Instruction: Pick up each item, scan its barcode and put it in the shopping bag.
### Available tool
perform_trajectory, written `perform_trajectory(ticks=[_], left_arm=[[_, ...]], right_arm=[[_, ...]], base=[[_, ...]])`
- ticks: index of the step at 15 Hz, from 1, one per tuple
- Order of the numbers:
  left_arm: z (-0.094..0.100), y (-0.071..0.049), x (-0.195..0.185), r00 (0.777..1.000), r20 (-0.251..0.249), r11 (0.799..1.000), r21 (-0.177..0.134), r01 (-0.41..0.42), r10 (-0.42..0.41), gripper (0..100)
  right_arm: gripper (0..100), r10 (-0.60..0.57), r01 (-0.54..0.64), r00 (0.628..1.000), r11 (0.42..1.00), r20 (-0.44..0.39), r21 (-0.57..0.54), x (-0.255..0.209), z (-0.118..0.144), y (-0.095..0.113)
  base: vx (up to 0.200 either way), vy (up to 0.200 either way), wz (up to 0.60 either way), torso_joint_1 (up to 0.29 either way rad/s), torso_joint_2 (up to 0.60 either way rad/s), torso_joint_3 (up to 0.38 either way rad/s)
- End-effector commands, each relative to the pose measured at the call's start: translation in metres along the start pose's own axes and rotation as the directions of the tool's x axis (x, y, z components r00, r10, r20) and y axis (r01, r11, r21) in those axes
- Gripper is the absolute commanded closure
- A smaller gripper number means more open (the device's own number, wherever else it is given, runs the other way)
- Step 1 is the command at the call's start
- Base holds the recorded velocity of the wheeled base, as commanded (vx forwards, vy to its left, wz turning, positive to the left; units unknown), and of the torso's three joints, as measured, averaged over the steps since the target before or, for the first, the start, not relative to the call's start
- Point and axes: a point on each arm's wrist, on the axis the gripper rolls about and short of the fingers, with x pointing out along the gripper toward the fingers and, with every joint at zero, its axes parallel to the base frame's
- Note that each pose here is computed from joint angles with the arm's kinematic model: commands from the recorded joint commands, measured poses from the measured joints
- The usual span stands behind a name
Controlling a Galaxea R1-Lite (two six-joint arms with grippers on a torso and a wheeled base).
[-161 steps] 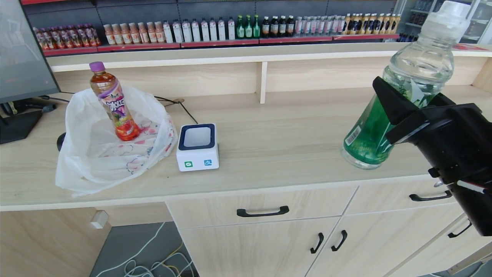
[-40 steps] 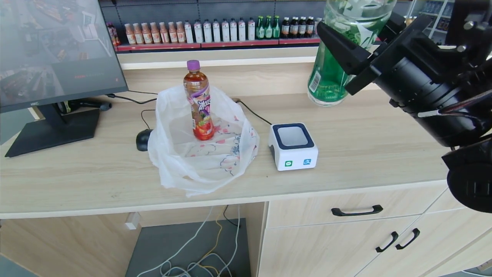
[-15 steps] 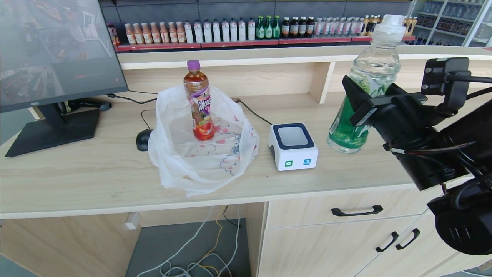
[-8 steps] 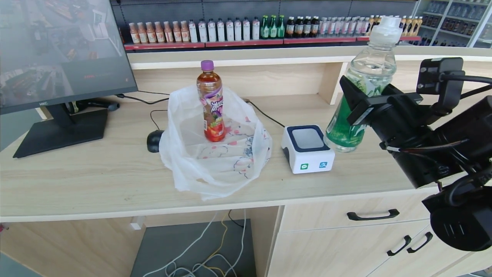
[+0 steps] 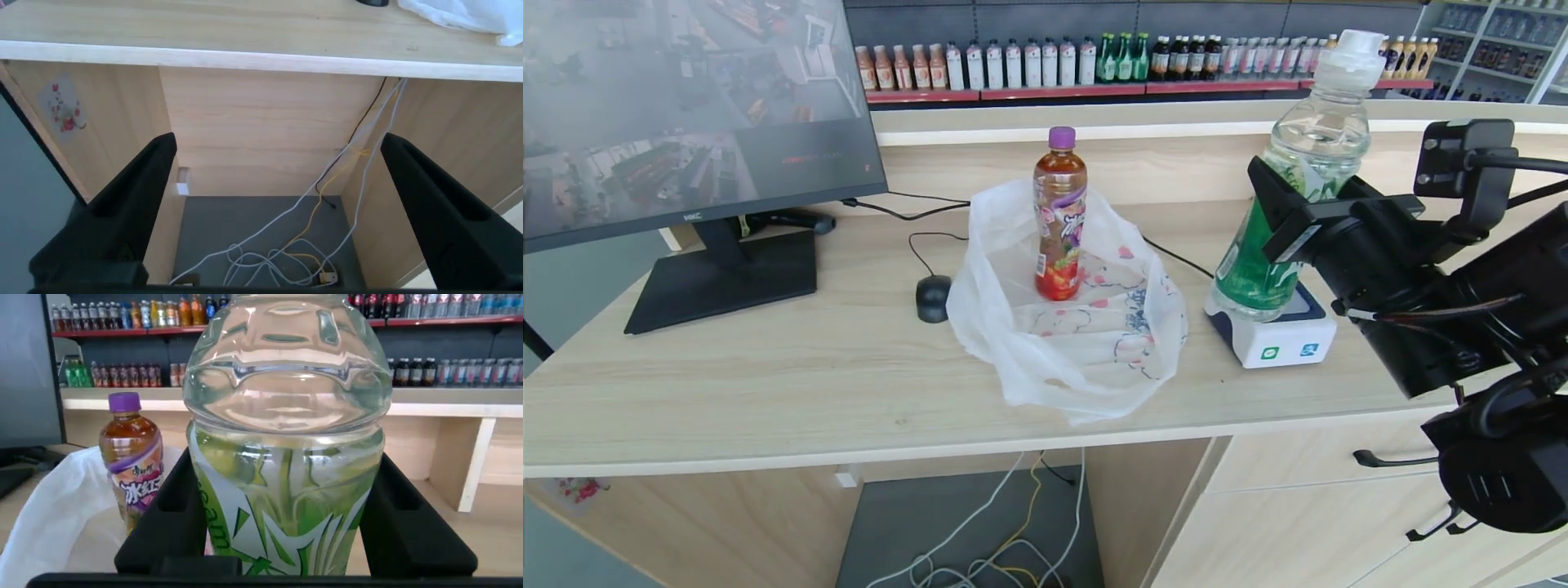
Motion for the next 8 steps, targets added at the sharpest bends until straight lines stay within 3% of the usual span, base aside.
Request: perform_trajectory(ticks=[1,3,8], left_arm=[[0.0,0.0,0.0,1.0,0.001,1.0,-0.001,-0.001,0.001,0],[0.0,0.0,0.0,1.0,0.001,1.0,0.001,-0.001,0.001,0],[0.0,0.0,0.0,1.0,0.001,1.0,0.002,-0.001,0.001,0]], right_arm=[[100,0.0,0.0,1.0,1.0,0.003,0.001,-0.0001,0.0005,0.0001],[100,0.002,-0.002,1.0,1.0,0.004,0.002,0.0001,0.0008,0.0006],[100,0.008,-0.008,1.0,1.0,0.006,0.004,-0.0012,0.0024,0.0016]], base=[[0.0,0.2,0.0,0.002,0.0,0.012],[0.0,0.2,0.0,0.002,0.0,0.0],[0.0,0.0,0.0,0.0,0.0,0.0]])
